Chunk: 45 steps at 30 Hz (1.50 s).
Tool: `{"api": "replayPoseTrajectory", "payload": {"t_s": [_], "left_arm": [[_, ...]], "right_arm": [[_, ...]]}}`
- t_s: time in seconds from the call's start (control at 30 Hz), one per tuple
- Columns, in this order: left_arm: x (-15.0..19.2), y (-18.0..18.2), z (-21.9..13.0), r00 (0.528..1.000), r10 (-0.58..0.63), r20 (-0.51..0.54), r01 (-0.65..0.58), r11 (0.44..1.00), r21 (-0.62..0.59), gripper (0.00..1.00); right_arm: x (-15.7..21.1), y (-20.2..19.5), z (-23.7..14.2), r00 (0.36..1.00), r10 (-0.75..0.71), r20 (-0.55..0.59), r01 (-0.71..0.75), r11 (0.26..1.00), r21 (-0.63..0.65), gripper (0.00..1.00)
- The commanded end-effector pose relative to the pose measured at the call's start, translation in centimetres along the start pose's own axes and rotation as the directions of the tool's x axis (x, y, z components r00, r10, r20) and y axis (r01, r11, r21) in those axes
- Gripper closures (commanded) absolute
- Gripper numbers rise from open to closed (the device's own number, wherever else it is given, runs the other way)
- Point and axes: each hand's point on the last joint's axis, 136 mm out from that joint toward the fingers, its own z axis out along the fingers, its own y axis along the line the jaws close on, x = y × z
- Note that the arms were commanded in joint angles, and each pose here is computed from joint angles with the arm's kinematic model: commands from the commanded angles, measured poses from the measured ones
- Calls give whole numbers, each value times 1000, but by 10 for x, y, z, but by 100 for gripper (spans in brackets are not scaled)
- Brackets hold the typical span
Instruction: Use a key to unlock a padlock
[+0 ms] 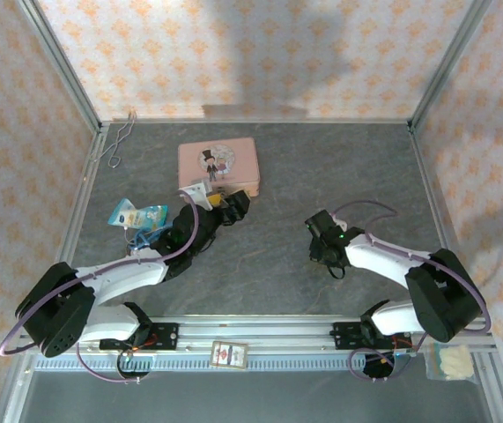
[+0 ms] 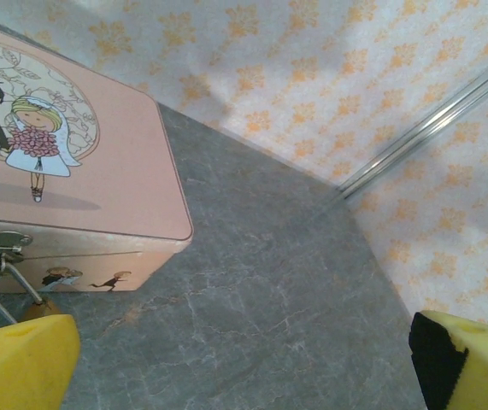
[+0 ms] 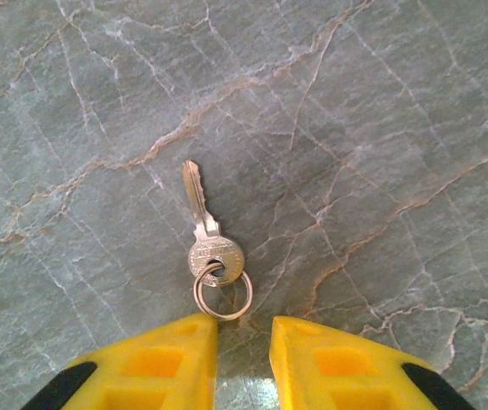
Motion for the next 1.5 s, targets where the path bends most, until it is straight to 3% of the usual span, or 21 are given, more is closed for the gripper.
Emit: {"api": "replayPoseTrajectory", "payload": {"t_s": [0.0,0.13,0.27,0.6,0.8,1.13,1.23,1.47], "left_arm": [[-4,2,-5,1000,0,25,0,1000,-6,2],[-6,0,-5,1000,-2,30,2,1000,0,1],[-7,-1,-5,999,-1,34,1,1000,1,1],[-13,3,-12,998,5,55,-4,1000,-16,1],[-17,1,-14,998,9,68,-8,1000,-16,1],[-19,4,-17,997,12,80,-10,1000,-23,1],[-20,5,-19,996,2,88,0,1000,-20,1],[-21,-5,-18,995,-52,86,49,998,30,1]], "right_arm": [[-24,5,3,995,14,102,-15,1000,9,74],[-29,8,0,993,1,116,-1,1000,0,63],[-35,6,3,991,-18,134,14,999,32,62],[-43,-6,9,985,-64,159,43,991,128,72],[-53,-9,10,981,-95,172,67,985,160,73],[-61,-3,12,972,-187,146,160,971,175,92],[-66,4,5,961,-229,156,206,967,148,100],[-83,49,-31,922,-303,242,323,945,-49,100]]}}
